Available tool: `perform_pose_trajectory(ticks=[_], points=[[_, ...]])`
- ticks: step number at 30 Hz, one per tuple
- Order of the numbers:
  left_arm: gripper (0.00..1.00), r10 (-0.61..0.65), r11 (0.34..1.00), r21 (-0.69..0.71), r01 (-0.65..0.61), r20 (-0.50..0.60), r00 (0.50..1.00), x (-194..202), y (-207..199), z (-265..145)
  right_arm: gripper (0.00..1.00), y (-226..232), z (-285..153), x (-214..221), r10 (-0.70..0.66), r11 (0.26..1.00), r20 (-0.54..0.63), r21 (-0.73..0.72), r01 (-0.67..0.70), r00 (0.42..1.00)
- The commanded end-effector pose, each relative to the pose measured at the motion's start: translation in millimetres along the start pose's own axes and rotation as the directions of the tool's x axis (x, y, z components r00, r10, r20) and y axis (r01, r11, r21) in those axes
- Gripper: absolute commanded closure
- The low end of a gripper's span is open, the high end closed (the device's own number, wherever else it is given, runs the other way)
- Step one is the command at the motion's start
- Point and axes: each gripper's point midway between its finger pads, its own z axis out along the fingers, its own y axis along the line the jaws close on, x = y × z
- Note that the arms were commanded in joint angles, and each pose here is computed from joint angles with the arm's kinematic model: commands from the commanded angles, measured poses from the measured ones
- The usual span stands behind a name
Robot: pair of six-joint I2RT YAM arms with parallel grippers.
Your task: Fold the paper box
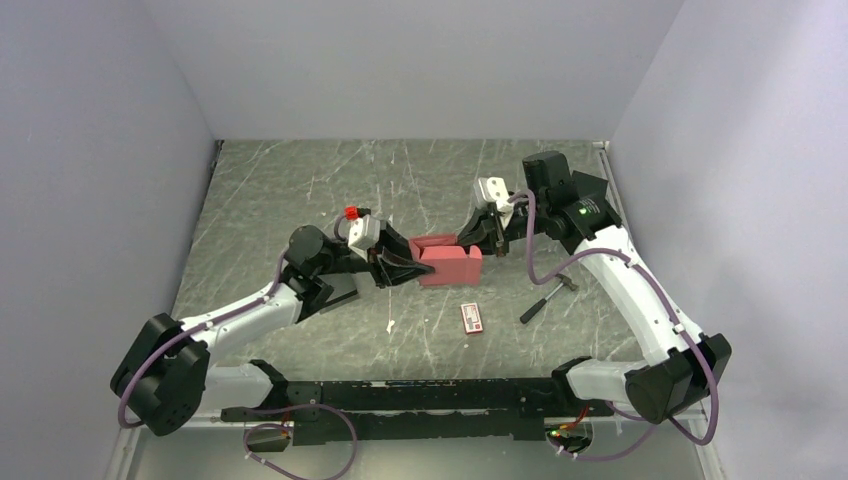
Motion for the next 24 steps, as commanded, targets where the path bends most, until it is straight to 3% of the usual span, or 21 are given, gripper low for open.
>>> perform_pose_trajectory(ticks=[1, 7, 10, 17, 24], points=[[0.73, 0.016, 1.0, -0.003, -0.016, 0.023, 1.0, -8.4, 1.3, 2.0, 1.0, 11.3, 1.8, -19.7, -0.012, 0.999, 0.074, -0.048, 0.016, 0.997], [0.83, -0.016, 0.999, 0.052, 0.014, 0.039, 0.999, -11.4, 1.2, 10.4, 1.0, 8.5, 6.6, -15.3, 0.034, 0.999, 0.071, -0.043, -0.031, 0.997], [1.0, -0.05, 0.997, 0.061, 0.047, 0.045, 0.998, -10.7, 3.3, 13.1, 1.0, 3.1, 8.0, -13.9, 0.069, 0.998, 0.061, -0.016, -0.068, 0.996], [1.0, -0.077, 0.995, 0.06, 0.074, 0.05, 0.996, -9.5, 4.7, 14.3, 1.0, -9.7, 9.0, -8.5, 0.139, 0.988, 0.042, 0.056, -0.141, 0.989], [1.0, -0.068, 0.998, 0.015, 0.067, 0.049, 0.997, -8.3, 3.9, 3.7, 0.71, -23.8, -4.6, -17.0, 0.156, 0.976, 0.019, 0.151, -0.157, 0.988]])
